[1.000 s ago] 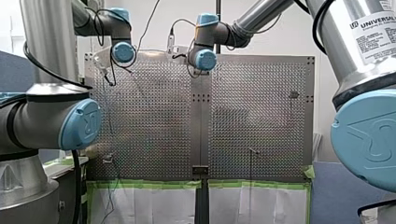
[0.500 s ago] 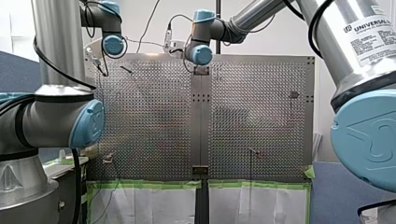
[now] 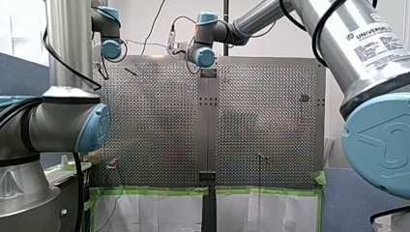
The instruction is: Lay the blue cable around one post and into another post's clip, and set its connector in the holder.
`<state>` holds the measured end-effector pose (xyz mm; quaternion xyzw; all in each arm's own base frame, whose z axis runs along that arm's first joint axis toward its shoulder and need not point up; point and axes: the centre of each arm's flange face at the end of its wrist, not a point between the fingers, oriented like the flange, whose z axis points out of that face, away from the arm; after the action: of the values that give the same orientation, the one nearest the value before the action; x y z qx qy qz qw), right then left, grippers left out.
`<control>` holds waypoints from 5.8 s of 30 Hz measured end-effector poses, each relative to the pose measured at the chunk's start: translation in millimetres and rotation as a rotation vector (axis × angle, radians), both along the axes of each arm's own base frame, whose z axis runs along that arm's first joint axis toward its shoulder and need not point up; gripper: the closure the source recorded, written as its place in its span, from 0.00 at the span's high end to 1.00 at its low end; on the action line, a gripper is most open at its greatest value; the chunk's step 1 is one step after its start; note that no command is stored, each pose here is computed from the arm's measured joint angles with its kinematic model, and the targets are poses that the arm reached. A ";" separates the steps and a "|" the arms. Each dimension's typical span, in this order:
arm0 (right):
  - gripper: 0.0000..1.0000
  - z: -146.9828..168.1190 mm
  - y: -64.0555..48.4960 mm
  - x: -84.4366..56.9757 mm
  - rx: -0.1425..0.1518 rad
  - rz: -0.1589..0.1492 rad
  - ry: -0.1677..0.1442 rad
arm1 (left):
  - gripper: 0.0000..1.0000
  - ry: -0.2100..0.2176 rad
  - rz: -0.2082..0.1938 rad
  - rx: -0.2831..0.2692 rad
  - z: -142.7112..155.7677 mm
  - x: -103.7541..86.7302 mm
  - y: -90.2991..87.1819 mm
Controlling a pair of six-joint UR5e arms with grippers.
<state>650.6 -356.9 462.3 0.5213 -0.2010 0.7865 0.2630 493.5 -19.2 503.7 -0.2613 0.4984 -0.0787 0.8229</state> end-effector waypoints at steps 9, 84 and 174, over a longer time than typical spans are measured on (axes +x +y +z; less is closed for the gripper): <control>0.00 -27.8 -14.6 15.0 0.027 -0.023 0.024 | 0.00 0.046 -0.015 0.008 -21.5 22.6 18.2; 0.00 -144.3 -52.8 26.0 0.187 -0.117 0.223 | 0.69 0.210 -0.131 -0.052 -136.8 60.3 24.5; 0.00 -325.5 -87.3 -100.4 0.352 -0.290 0.368 | 1.00 0.283 -0.213 -0.120 -164.2 72.4 19.6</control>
<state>550.2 -444.1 136.8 0.6587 -0.3557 0.5861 0.3100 565.9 0.4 339.6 -0.2641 0.6283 -0.1574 0.7146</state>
